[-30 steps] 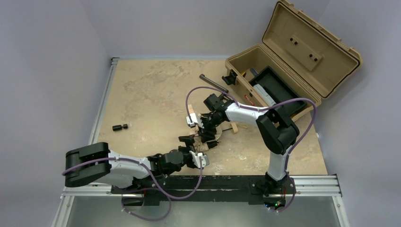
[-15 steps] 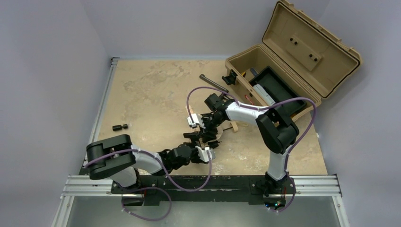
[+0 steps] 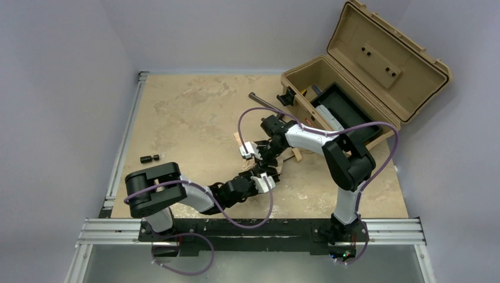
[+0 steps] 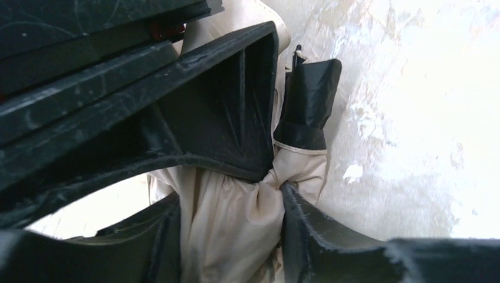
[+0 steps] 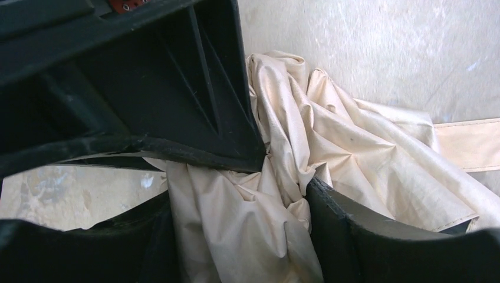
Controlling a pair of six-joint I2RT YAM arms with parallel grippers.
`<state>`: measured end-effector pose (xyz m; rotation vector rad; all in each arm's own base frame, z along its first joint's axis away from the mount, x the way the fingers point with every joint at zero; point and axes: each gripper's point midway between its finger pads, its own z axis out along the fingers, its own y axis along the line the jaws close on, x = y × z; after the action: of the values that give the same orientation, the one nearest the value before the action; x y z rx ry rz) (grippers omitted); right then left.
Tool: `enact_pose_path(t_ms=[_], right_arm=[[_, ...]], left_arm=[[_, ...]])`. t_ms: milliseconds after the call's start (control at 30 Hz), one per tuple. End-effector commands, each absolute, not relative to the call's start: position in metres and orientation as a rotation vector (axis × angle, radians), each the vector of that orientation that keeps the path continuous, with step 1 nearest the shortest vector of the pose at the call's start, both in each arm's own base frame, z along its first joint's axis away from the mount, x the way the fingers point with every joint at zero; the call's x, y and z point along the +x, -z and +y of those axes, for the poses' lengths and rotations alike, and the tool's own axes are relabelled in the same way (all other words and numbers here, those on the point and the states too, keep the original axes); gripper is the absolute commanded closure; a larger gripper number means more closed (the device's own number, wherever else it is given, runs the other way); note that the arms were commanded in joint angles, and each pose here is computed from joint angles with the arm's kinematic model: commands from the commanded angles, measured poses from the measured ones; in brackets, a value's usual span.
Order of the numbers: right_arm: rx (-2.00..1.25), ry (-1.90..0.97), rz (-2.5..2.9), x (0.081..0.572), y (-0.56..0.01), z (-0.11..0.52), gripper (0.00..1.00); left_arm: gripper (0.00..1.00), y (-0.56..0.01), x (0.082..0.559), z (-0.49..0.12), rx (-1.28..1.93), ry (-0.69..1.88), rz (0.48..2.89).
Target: Put away the umbrella
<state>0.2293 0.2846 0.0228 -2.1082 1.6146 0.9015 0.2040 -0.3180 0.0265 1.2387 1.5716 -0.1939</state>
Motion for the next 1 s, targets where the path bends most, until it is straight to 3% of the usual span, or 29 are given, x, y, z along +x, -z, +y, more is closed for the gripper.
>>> enact_pose_path(t_ms=[0, 133, 233, 400, 967], right_arm=[[-2.165, -1.056, 1.825, 0.182, -0.017, 0.247, 0.4], [-2.131, -1.067, 1.733, 0.187, -0.042, 0.252, 0.31], [-2.099, -1.061, 1.691, 0.194, -0.058, 0.253, 0.27], [-2.033, -1.031, 1.669, 0.212, -0.077, 0.245, 0.24], [-1.928, -0.893, 1.501, 0.245, -0.136, 0.214, 0.24]], left_arm=[[0.62, 0.055, 0.167, -0.286, 1.365, 0.27, 1.904], [0.68, 0.071, 0.155, -0.281, 1.338, 0.33, 2.01], [0.84, 0.077, 0.149, -0.277, 1.299, 0.367, 2.083], [1.0, 0.085, 0.139, -0.275, 1.278, 0.44, 2.173], [1.0, 0.113, 0.113, -0.263, 1.154, 0.577, 2.484]])
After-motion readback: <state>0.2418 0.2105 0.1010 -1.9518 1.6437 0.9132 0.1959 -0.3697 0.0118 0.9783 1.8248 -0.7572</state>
